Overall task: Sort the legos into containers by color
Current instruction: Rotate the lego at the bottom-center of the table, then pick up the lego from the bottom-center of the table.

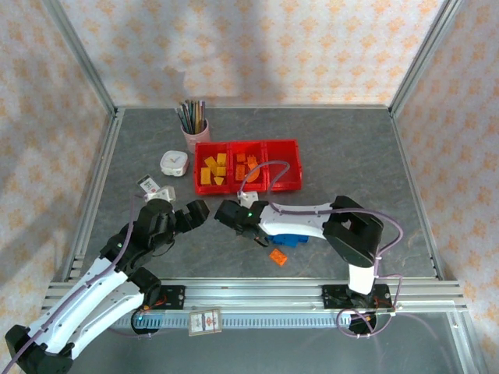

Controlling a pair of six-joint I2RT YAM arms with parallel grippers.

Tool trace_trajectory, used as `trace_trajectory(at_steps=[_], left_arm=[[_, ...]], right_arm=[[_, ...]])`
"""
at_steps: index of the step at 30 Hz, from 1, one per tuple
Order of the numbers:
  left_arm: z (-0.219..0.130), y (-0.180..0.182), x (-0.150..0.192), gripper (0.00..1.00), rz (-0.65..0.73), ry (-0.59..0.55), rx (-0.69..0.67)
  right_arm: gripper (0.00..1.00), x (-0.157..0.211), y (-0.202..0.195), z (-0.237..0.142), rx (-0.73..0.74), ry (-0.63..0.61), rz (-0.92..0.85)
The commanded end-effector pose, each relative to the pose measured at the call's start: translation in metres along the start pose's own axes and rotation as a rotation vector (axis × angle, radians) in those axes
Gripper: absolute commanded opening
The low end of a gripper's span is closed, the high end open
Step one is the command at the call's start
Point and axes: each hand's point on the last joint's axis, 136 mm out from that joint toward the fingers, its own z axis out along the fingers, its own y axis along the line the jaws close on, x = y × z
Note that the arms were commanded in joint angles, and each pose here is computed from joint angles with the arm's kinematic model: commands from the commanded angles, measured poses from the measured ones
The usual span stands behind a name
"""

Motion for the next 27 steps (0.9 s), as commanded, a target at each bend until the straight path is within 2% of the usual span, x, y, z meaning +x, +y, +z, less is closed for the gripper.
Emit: trace_trajectory(at_steps=[1,6,13,19,23,27], left_arm=[[-0.002,0.014,0.002,0.99,-0.009,-0.010,-0.060],[-0.007,0.016,-0.002,0.99,-0.018,-0.033,-0.064],[-0.013,0.018,-0.008,0.99,-0.026,-0.058,-0.084],[-0.017,0.015,-0.010,0.99,-0.036,-0.067,-0.068],[-0.016,0.012,-0.011,0.99,-0.037,-0.070,-0.057],[-0.012,0.012,-0.011,0.99,-0.031,-0.064,-0.062]], right_arm=[[0.46,-0.002,0.011,0.006,-0.012,-0.006,-0.007],[0.45,0.000,0.028,0.011,-0.044,0.011,-0.034],[0.45,-0.003,0.070,-0.003,-0.122,-0.003,-0.120],[0.50,-0.022,0.044,-0.023,-0.062,-0.072,-0.062],[0.57,-0.023,0.020,-0.019,-0.012,-0.071,-0.025],[0.63,-0.025,0.025,-0.010,-0.046,-0.056,-0.069]])
